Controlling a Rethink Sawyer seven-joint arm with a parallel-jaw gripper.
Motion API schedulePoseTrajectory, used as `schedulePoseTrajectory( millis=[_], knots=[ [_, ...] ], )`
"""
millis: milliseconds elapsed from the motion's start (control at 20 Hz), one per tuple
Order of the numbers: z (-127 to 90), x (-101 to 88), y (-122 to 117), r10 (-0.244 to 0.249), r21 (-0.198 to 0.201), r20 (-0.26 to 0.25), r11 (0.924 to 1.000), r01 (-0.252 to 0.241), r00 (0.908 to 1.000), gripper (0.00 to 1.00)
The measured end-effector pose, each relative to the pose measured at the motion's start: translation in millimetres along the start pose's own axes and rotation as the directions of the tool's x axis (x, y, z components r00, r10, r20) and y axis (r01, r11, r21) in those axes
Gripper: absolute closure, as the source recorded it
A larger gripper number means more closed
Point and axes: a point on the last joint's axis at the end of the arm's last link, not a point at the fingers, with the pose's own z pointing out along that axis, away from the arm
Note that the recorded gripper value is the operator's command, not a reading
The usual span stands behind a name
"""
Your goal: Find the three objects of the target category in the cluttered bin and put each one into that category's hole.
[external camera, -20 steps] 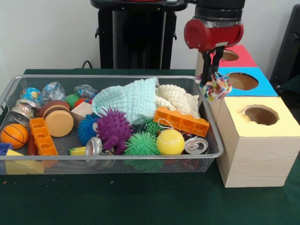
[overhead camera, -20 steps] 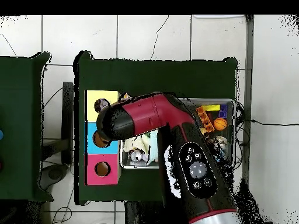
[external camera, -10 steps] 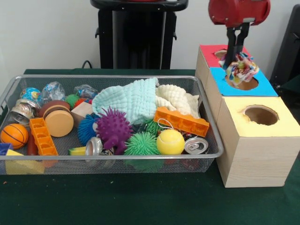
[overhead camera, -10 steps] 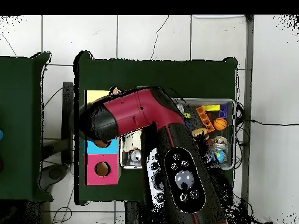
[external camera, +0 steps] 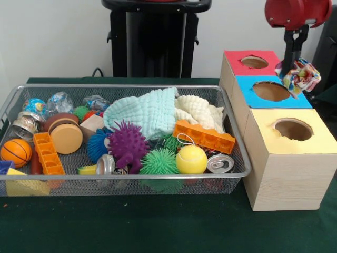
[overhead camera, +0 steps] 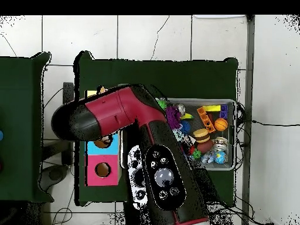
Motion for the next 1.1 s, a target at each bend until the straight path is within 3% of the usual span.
schedulePoseTrajectory(
  millis=[500, 1100],
  knots=[
    [18, 0.3, 11, 0.003, -0.033, -0.015, 0.9994, -0.004, 0.9999, 1.0],
    [23, 0.1, 7, 0.01, -0.023, 0.01, 0.9997, -0.01, 0.9999, 1.0]
  ],
)
